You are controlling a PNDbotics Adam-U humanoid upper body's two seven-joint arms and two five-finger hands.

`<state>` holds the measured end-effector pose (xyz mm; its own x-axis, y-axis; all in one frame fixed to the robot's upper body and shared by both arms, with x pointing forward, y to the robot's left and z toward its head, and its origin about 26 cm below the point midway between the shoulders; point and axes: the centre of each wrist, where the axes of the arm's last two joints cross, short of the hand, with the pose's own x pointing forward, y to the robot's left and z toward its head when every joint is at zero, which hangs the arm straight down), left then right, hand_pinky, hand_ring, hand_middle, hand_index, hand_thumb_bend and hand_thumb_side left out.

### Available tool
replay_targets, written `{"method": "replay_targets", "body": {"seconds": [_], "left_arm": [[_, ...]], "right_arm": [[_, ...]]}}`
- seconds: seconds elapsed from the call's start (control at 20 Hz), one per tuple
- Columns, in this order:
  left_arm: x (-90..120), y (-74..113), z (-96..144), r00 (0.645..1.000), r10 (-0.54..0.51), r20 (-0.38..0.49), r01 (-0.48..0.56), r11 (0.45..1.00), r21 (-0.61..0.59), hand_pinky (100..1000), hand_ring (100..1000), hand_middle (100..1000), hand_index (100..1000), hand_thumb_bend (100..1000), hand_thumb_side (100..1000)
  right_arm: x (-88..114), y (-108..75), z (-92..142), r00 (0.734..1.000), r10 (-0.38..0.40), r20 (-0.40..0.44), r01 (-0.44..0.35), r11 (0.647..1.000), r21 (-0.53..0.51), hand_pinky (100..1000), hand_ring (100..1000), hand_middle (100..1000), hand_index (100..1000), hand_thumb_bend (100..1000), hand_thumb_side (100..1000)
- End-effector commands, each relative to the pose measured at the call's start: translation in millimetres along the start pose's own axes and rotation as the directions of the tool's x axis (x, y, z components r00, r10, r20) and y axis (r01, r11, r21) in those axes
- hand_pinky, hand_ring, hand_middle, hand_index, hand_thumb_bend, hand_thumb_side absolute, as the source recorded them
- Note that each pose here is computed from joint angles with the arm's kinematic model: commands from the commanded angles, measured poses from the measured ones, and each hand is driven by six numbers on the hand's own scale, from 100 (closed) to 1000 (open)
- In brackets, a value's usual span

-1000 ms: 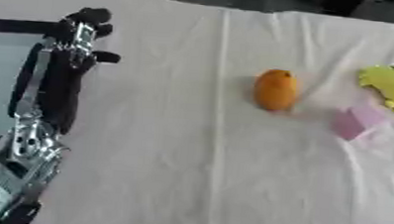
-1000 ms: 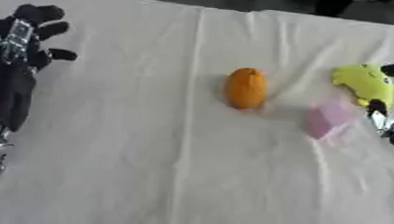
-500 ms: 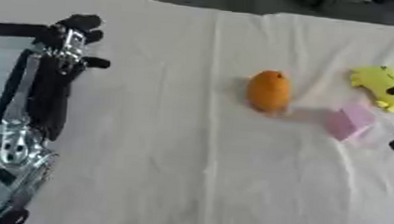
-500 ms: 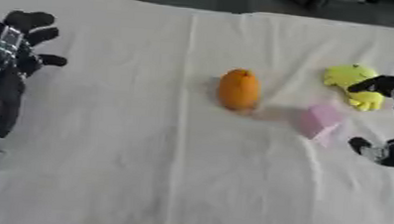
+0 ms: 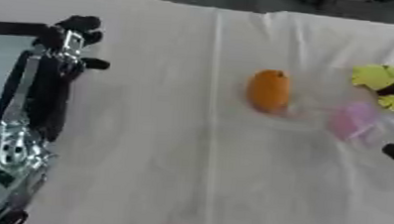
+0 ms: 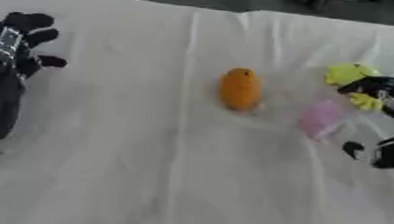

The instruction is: Pick up the objects with one hand, pass them to the other hand, and then place them into the box on the other side of the table.

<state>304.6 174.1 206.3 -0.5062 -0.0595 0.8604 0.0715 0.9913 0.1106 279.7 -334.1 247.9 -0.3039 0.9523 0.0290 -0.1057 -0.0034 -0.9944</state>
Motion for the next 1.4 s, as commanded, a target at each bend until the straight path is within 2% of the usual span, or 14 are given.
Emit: {"method": "replay_targets", "body": {"seconds": [0.05,0.6,0.95,1.4], "left_arm": [[6.8,1.0,-2.5,1.0,-0.008,0.024,0.008,1.0,-0.009,638,840,777,762,100,694],[6.9,-0.6,-2.9,1.0,-0.001,0.022,0.002,1.0,-0.019,639,843,778,761,100,700],[6.8,-1.7,-2.7,1.0,0.001,0.021,0.0,1.0,-0.025,640,843,777,760,100,701],[8.1,-3.5,-3.0,1.0,0.008,0.023,-0.007,0.999,-0.031,640,843,775,758,100,706]], "right_arm": [[3.3,-6.6,1.2,0.998,0.068,0.001,-0.068,0.998,0.0,1000,923,893,916,382,100],[7.1,-1.6,-1.4,0.99,0.141,-0.009,-0.141,0.99,0.029,1000,929,901,916,385,100],[7.4,-11.3,-1.9,0.988,0.149,-0.034,-0.15,0.988,-0.033,1000,920,900,923,382,100],[8.7,-15.7,-2.9,0.975,0.202,-0.091,-0.209,0.975,-0.078,1000,924,906,921,383,100]]}}
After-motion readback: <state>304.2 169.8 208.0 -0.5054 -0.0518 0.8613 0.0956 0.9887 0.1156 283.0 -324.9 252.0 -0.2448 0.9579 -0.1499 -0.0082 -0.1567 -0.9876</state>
